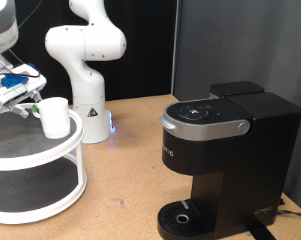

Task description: Make a cup of coffee with the keurig machine

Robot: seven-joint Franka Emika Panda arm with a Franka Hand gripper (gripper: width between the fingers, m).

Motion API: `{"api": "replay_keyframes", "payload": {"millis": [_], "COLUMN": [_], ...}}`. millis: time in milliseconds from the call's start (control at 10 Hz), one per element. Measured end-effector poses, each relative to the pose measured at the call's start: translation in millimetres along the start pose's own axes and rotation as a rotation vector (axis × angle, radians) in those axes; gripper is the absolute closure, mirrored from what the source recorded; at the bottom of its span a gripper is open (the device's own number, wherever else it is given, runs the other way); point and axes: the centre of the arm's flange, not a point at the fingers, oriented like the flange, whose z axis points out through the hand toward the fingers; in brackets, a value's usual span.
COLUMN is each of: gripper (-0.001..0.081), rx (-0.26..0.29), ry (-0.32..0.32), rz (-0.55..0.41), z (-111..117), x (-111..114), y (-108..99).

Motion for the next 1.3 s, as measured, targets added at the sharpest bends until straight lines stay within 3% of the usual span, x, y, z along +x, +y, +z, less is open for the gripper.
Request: {"api": "replay_keyframes", "payload": {"millis": [100, 200, 300, 400, 500, 900, 1300], "gripper": [0.0419, 0.0419, 0.0621, 0.0621, 0.0738, 0.0737, 0.0737], "rx": [0.000, 0.000, -0.001, -0.001, -0.003, 0.017, 0.038], "ry": [0.000, 0.000, 0.001, 0.001, 0.002, 0.010, 0.002], "rz": [0.000, 0.000, 0.001, 0.002, 0.003, 0.029, 0.032], "z": [0, 0, 0, -1, -1, -11, -28], "x": [0, 0, 0, 1, 1, 10, 29], "y": [0, 0, 0, 0, 0, -3, -21]}}
